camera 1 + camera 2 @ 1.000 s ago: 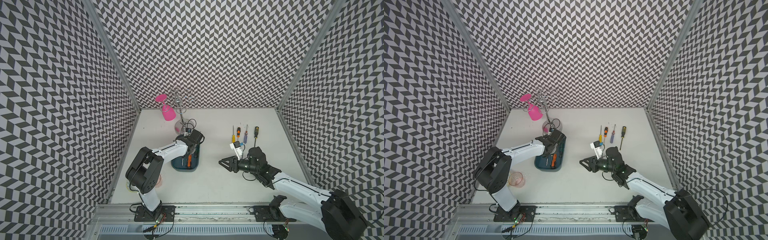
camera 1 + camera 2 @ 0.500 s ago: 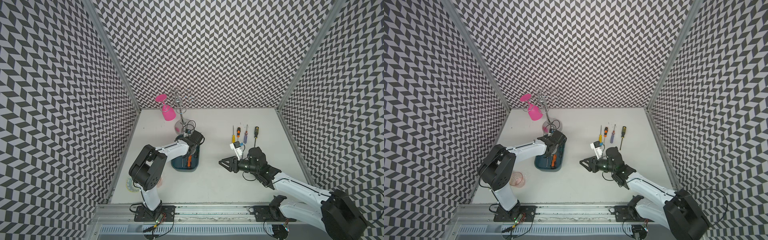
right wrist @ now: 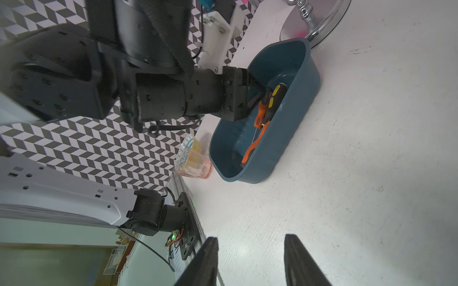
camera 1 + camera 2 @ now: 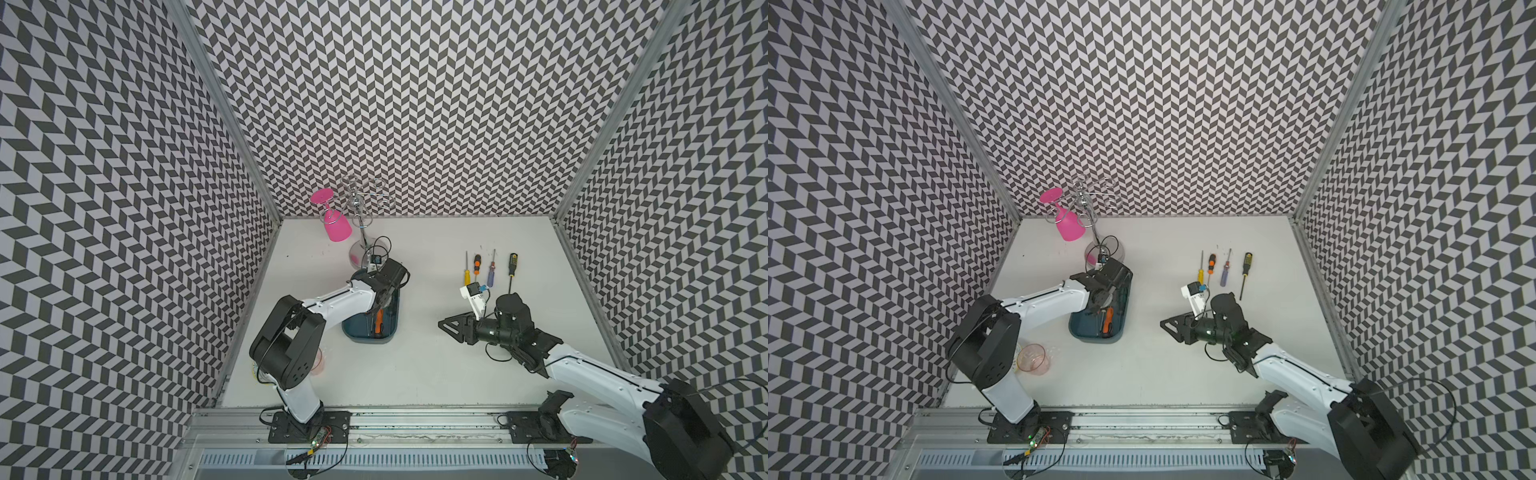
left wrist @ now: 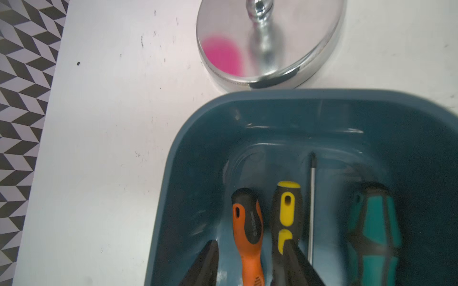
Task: Put the screwdriver on the desktop into the storage box
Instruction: Place the screwdriver in the storage box, then pick up the screwdriver from the center of the board.
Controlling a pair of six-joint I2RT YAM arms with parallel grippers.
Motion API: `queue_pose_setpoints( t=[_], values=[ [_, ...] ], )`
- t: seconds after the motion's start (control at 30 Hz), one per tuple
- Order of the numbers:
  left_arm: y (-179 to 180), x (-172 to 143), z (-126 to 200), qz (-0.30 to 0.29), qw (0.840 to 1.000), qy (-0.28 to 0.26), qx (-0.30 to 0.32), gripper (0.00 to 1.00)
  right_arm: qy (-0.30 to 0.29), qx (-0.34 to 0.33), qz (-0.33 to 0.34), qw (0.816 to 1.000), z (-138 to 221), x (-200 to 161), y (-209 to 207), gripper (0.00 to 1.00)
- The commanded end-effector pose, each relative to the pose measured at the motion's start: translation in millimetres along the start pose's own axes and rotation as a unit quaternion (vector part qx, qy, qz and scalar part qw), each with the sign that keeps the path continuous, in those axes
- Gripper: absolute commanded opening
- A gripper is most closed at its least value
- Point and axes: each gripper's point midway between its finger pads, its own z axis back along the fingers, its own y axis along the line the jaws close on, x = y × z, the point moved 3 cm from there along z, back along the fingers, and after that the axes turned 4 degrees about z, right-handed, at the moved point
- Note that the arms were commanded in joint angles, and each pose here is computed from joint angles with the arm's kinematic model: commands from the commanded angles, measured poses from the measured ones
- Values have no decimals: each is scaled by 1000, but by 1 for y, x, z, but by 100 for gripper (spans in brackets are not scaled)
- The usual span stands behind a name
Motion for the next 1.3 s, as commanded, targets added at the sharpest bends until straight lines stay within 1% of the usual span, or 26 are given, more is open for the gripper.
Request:
queue_pose_setpoints(
  t=[0.0,0.07,0.17,0.27,0.37,0.5,0.57,0.6,0.63,0.67,0.7,0.87,1.1,1.2,1.27],
  values=[
    [-4,7,24,22,999,-15,-44,47,-23,-18,22,999,3,19,4,47],
    [-5,6,34,31,997,-18,-75,48,-26,-41,18,999,5,23,0,47],
    [-8,5,51,48,990,-28,-133,50,-29,-97,5,995,9,27,-13,50],
    [-10,2,69,61,979,-40,-191,51,-26,-137,-3,990,14,29,-23,52],
    [-13,-3,88,70,965,-52,-249,53,-25,-169,-12,985,20,29,-30,53],
    [-23,-12,111,76,937,-58,-336,56,-31,-267,-41,962,38,30,-54,56],
    [-28,-15,122,76,923,-67,-371,57,-35,-304,-53,950,49,30,-63,60],
    [-29,-17,125,76,918,-70,-384,57,-41,-320,-61,945,56,30,-67,63],
    [-31,-19,128,76,913,-70,-395,57,-49,-337,-68,938,63,30,-71,64],
    [-33,-21,129,77,909,-69,-405,57,-58,-354,-75,930,70,30,-74,69],
    [-34,-23,131,77,904,-68,-414,57,-70,-371,-84,922,77,30,-78,71],
    [-43,-39,130,77,894,-50,-439,57,-109,-423,-123,891,107,25,-90,89],
    [-47,-52,128,74,887,-37,-455,57,-106,-452,-139,875,122,18,-98,86],
    [-46,-53,129,75,885,-39,-459,57,-98,-453,-152,873,122,14,-101,86],
    [-45,-56,128,74,885,-39,-459,57,-89,-459,-165,868,121,9,-106,87]
  ],
)
